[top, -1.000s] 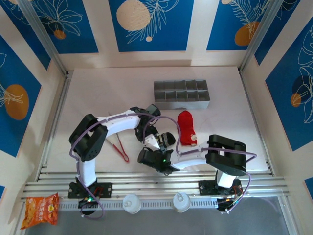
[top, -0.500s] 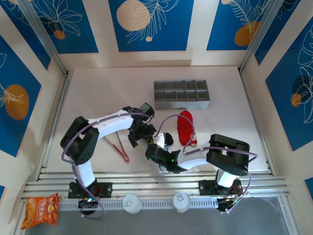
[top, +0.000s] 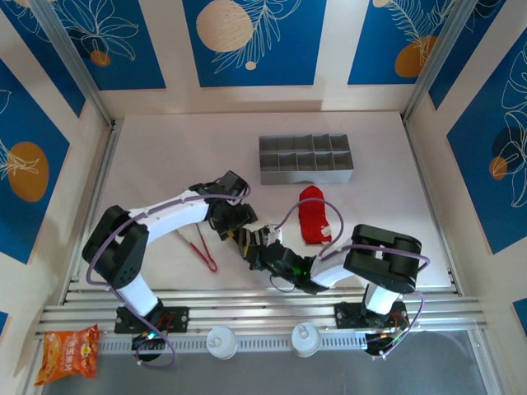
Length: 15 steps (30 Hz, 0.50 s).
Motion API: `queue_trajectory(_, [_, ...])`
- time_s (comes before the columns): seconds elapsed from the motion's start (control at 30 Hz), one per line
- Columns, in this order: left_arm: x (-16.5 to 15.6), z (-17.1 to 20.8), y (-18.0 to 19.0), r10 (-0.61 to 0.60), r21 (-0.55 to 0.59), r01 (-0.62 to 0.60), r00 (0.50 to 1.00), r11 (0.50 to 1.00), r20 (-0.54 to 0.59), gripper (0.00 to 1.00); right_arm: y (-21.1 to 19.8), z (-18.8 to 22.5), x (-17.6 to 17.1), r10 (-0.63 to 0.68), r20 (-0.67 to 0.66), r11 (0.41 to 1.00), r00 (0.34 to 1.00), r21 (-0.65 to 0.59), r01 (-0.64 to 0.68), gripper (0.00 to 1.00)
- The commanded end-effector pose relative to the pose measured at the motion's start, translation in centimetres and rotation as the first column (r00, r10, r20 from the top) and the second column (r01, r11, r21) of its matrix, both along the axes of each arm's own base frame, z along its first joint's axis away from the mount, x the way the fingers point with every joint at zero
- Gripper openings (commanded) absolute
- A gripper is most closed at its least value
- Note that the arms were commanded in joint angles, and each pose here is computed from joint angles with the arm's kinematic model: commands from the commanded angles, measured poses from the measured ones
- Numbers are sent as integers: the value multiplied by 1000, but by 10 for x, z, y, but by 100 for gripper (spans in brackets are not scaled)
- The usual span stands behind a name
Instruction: Roll the socks
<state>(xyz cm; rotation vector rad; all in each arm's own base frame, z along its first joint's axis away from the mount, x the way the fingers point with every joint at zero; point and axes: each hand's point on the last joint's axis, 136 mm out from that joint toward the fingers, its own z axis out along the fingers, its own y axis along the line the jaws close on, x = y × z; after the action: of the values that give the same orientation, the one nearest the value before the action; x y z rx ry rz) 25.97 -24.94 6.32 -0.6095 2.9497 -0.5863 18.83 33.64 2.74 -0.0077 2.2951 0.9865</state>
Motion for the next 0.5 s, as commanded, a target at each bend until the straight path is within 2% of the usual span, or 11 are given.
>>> queue_trajectory(0.0, [-6,11,12,-38,15,37,998,999,43,68,-148,-147,-105,-96,-492,827,865,-524,-206,0])
queue_trajectory(0.23, [-26,1,13,-57,-36,57,998,998,13,62,-148,-149,-98,-125,-554,859,823,-476,-189,0])
queue_trajectory(0.47, [-35,-19,-5,-108,-55,106,994,993,-31,66,-154,-150,-97,-137,-601,877,787,-443,-186,0])
